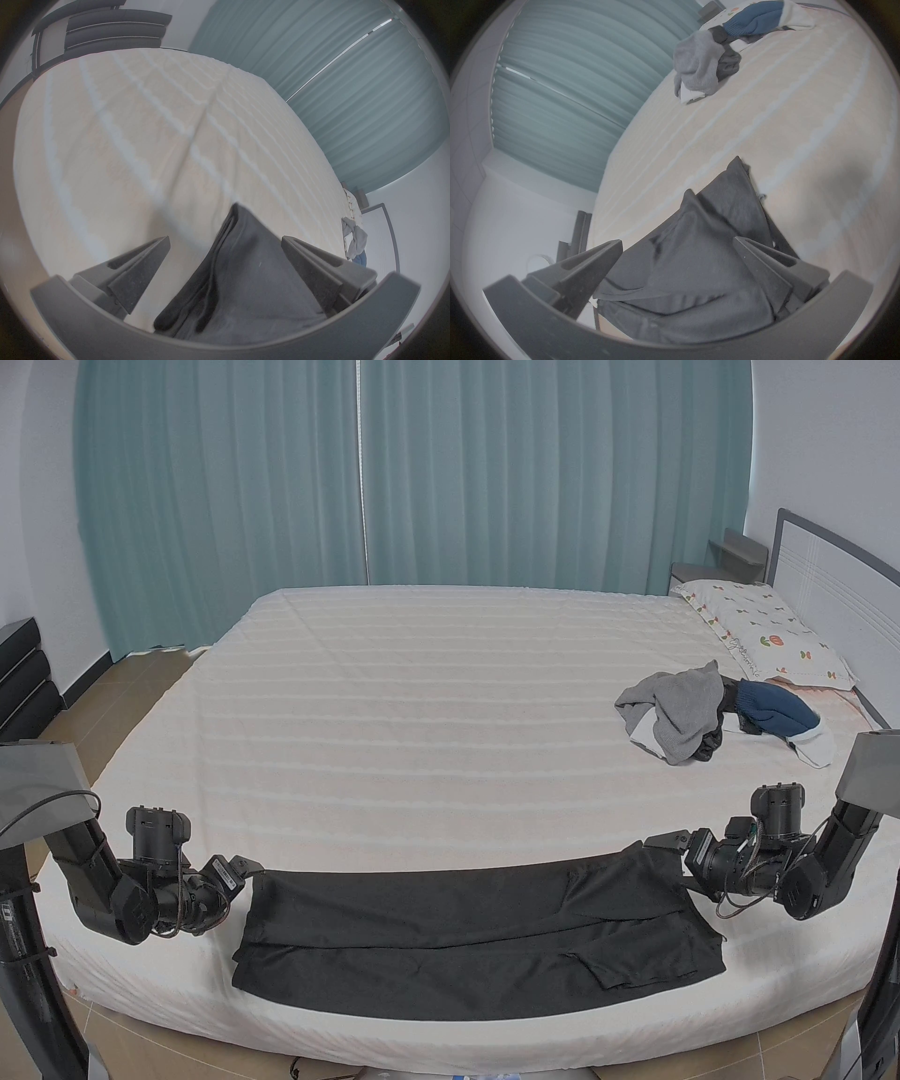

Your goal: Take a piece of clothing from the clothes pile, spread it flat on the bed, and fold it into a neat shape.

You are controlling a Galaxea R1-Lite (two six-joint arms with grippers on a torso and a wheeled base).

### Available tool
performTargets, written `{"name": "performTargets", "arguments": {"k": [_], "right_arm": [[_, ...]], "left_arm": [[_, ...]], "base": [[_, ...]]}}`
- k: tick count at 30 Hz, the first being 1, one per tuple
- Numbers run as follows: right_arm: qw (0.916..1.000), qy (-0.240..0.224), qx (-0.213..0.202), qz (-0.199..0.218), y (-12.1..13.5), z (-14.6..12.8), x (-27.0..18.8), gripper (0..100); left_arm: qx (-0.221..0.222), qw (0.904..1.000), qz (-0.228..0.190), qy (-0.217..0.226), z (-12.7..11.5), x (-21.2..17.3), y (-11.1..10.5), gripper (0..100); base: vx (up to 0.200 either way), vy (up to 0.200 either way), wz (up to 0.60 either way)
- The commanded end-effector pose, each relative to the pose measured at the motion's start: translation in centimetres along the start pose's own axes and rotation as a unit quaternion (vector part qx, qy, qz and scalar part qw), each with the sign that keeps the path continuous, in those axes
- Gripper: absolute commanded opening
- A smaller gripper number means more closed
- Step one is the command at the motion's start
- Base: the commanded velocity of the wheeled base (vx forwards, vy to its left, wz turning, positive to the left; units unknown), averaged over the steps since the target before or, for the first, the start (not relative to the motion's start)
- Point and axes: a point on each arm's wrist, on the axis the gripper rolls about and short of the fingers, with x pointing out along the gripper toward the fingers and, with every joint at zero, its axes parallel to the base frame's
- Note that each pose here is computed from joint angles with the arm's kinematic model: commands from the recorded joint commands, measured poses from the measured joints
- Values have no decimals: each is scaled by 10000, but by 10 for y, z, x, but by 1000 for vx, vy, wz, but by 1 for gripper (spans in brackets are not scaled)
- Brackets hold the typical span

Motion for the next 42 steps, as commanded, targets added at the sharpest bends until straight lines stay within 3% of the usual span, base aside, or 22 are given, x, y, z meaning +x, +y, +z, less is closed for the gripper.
{"name": "performTargets", "arguments": {"k": [1,18,26,27,42], "right_arm": [[9994,-85,339,51,-3,-9,-14,100],[9983,40,571,-79,-12,-18,-15,100],[9983,54,580,-94,-13,-19,-16,100],[9983,54,580,-94,-13,-19,-16,100],[9983,53,572,-102,-13,-19,-16,100]], "left_arm": [[-37,9999,36,163,-13,-19,4,100],[28,9976,205,667,-42,-22,10,100],[158,9978,133,637,-50,-16,10,100],[165,9977,144,636,-50,-15,10,0],[427,9957,486,662,-56,-20,21,0]], "base": [[0,0,0],[0,0,0],[0,0,0],[0,0,0],[0,0,0]]}}
